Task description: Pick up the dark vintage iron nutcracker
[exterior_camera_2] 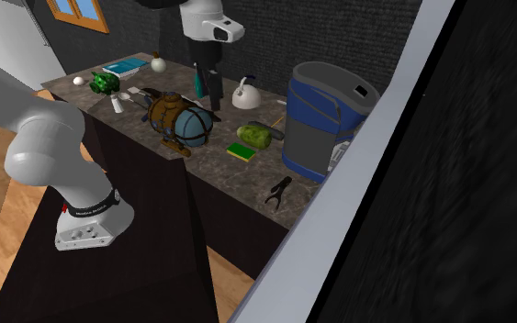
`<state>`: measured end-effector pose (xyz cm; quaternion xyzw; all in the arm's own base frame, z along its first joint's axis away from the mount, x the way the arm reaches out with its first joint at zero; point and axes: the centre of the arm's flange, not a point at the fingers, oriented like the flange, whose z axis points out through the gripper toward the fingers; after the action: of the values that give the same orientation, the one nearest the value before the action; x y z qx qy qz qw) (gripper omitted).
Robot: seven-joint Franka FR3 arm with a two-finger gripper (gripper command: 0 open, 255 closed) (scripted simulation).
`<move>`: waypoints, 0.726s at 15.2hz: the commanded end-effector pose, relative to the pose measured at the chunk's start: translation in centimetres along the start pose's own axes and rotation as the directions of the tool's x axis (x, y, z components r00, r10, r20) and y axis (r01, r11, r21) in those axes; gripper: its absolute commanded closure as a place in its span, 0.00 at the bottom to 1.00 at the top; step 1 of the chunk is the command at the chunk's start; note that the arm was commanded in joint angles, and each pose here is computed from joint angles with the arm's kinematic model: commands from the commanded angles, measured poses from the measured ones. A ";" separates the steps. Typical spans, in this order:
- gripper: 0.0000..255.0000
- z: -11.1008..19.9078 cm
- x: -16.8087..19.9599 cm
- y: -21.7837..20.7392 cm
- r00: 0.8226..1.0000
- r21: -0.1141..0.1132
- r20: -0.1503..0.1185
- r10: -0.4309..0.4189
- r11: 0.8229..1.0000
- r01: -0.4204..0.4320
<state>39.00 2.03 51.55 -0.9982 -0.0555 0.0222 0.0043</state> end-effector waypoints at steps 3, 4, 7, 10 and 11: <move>0.00 4.0 3.5 0.7 0.998 0.002 0.019 -0.053 0.999 0.053; 0.00 5.1 4.4 0.9 0.998 0.003 0.024 -0.066 0.998 0.066; 0.00 8.2 7.1 1.4 0.994 0.005 0.039 -0.104 0.995 0.104; 0.00 11.3 9.7 1.7 0.988 0.008 0.053 -0.143 0.990 0.142; 0.00 12.4 10.6 1.8 0.986 0.010 0.058 -0.155 0.988 0.155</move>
<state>48.19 1.69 39.93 -0.9908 -0.1263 0.0490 0.0068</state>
